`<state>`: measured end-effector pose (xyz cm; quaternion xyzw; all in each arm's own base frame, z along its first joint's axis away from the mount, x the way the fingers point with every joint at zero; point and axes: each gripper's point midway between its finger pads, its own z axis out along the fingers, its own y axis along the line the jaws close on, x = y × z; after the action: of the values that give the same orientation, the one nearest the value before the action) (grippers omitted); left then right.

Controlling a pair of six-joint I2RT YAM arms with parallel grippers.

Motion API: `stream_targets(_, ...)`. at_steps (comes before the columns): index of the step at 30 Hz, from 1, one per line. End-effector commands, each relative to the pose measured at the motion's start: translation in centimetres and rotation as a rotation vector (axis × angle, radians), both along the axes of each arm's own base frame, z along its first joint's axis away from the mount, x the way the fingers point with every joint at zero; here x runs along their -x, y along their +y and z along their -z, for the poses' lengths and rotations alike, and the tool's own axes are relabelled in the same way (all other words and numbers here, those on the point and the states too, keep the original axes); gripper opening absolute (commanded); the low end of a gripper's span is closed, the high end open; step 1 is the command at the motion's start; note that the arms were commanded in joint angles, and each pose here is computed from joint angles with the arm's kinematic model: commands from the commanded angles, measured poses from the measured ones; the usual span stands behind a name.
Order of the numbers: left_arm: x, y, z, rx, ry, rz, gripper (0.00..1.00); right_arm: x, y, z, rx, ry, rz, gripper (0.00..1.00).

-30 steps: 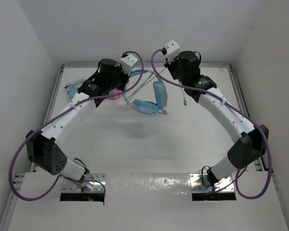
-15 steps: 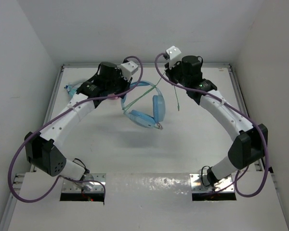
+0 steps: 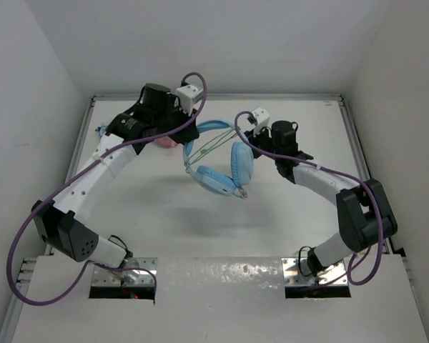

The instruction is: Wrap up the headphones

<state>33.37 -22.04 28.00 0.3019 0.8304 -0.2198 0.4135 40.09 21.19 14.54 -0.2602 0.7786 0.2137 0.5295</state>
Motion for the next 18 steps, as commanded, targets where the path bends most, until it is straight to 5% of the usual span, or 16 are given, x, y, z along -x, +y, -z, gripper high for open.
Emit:
stream_targets(1,0.0,-2.0,-3.9,0.142,-0.026,0.040,0.00,-0.6,1.2,-4.2,-0.137,-0.126,-0.028,0.43)
stream_targets(7,-0.1,-2.2,-4.6,0.155,-0.030,0.042,0.00,2.8,0.7,-2.4,-0.160,-0.074,-0.056,0.61)
stream_targets(15,-0.5,-2.6,-5.5,0.170,-0.033,0.047,0.00,4.9,-4.9,-1.6,-0.054,-0.045,0.188,0.87)
stream_targets(16,-0.5,-2.8,-5.5,0.175,-0.027,0.051,0.00,4.8,-5.9,-1.5,-0.023,-0.038,0.241,0.98)
stream_targets(18,-0.8,-2.9,-6.1,0.184,-0.037,0.048,0.00,4.6,-7.3,-1.1,0.021,-0.031,0.293,0.99)
